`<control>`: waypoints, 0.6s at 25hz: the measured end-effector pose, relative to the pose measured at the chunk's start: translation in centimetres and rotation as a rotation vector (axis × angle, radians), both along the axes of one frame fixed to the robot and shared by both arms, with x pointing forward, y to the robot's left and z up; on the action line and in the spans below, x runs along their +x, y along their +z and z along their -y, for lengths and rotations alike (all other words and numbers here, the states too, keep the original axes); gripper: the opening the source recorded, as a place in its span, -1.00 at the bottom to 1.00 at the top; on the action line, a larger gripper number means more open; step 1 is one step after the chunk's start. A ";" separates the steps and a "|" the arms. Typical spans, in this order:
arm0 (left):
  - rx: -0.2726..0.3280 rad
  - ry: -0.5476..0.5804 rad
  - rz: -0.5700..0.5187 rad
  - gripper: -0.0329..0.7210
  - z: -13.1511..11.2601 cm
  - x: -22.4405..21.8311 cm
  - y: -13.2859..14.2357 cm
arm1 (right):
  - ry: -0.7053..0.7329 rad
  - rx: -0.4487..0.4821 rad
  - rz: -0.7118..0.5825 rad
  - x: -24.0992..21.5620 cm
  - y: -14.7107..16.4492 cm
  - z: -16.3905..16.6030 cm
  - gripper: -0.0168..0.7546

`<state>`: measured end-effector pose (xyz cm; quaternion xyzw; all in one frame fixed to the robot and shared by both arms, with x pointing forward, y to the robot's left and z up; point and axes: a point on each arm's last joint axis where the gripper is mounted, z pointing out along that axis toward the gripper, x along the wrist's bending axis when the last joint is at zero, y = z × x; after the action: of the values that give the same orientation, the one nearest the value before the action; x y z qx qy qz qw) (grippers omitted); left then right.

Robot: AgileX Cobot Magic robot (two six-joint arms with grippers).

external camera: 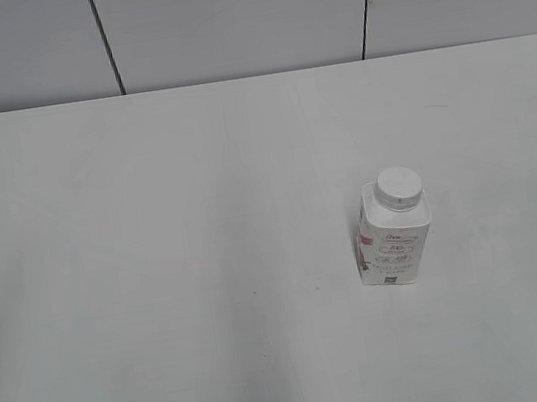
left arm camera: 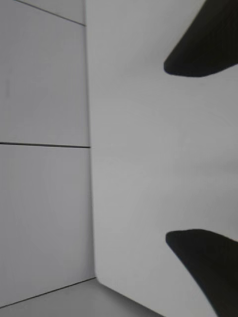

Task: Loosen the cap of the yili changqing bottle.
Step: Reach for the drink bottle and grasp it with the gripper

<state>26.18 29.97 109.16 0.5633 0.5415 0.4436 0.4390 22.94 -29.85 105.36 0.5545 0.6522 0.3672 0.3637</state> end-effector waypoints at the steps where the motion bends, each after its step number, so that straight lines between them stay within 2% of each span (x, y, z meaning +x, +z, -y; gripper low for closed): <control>1: -0.001 0.001 0.021 0.61 0.0 0.6 0.2 | 0.000 0.000 0.000 0.0 0.0 0.0 0.51; 8: -0.004 0.011 0.102 0.56 -0.1 5.5 0.0 | 0.000 0.000 0.000 0.0 0.0 0.0 0.51; 15: -0.012 0.024 0.166 0.54 -0.3 9.5 -2.2 | 0.000 0.000 0.000 0.0 0.0 0.0 0.51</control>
<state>35.72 30.23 106.93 0.5157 0.5125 0.4906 0.4803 22.94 -29.85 105.36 0.5545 0.6522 0.3672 0.3637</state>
